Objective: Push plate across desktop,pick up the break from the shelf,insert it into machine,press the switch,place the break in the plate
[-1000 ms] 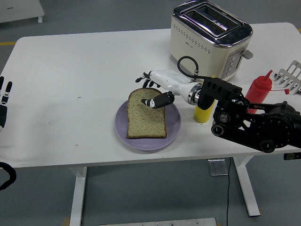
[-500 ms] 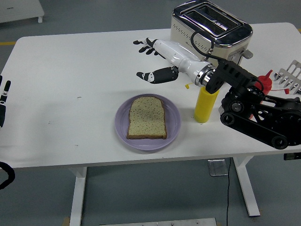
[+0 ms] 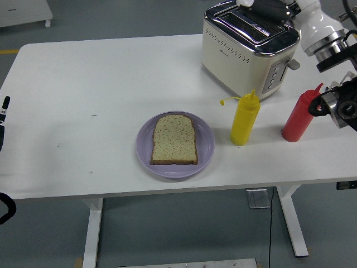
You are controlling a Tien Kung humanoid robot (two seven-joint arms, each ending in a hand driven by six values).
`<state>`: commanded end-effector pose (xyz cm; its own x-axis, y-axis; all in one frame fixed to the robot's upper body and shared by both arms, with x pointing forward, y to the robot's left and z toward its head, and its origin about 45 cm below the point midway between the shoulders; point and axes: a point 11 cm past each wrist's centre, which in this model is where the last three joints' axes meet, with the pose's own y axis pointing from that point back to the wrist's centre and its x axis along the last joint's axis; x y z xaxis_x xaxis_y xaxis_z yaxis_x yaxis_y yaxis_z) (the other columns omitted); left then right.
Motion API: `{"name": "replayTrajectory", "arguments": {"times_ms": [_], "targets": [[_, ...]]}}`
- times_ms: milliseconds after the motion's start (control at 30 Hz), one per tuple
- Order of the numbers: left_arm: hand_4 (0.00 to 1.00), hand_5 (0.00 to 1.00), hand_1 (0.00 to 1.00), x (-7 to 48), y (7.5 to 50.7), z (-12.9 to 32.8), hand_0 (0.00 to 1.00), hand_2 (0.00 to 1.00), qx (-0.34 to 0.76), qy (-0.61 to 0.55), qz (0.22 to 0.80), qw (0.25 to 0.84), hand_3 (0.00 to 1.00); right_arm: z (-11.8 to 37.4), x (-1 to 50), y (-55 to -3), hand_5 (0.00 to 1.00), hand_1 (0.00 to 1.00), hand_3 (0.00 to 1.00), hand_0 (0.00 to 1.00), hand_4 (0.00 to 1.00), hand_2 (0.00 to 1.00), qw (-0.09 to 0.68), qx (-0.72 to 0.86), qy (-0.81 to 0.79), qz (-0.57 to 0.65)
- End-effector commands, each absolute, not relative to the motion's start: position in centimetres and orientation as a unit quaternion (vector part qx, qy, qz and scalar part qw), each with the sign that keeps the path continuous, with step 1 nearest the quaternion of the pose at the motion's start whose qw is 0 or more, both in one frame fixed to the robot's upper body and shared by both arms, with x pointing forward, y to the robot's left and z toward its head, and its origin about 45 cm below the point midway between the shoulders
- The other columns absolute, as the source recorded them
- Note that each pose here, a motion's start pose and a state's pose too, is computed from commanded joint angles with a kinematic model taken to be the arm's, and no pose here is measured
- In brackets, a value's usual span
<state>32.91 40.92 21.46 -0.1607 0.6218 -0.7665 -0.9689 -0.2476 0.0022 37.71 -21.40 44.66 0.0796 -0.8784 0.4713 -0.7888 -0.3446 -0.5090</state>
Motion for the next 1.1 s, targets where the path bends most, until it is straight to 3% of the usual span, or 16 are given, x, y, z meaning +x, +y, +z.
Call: {"name": "replayTrajectory", "arguments": {"times_ms": [300, 333, 667, 1100], "targets": [[0.631, 0.998, 0.855, 32.9, 41.3, 21.8, 0.816, 0.921, -0.339, 0.255, 0.717, 0.552, 0.802, 42.4, 37.9, -30.8, 0.465, 0.786, 0.791, 0.808, 0.481, 0.800, 0.150, -0.715, 0.655, -0.191], [0.630, 0.998, 0.855, 32.9, 41.3, 21.9, 0.816, 0.921, -0.340, 0.255, 0.717, 0.552, 0.802, 41.9, 37.8, -31.8, 0.509, 0.789, 0.783, 0.821, 0.455, 0.803, 0.159, -0.710, 0.664, -0.172], [0.631, 0.998, 0.856, 32.8, 41.3, 21.8, 0.816, 0.921, -0.340, 0.256, 0.717, 0.552, 0.802, 35.9, 34.9, -40.9, 0.516, 0.789, 0.779, 0.816, 0.448, 0.799, 0.260, -0.628, 0.734, 0.019], [0.631, 0.998, 0.855, 32.9, 41.1, 21.7, 0.817, 0.921, -0.335, 0.257, 0.716, 0.555, 0.801, 29.4, 30.4, -46.2, 0.532, 0.792, 0.774, 0.823, 0.442, 0.802, 0.286, -0.540, 0.785, 0.104]]}}
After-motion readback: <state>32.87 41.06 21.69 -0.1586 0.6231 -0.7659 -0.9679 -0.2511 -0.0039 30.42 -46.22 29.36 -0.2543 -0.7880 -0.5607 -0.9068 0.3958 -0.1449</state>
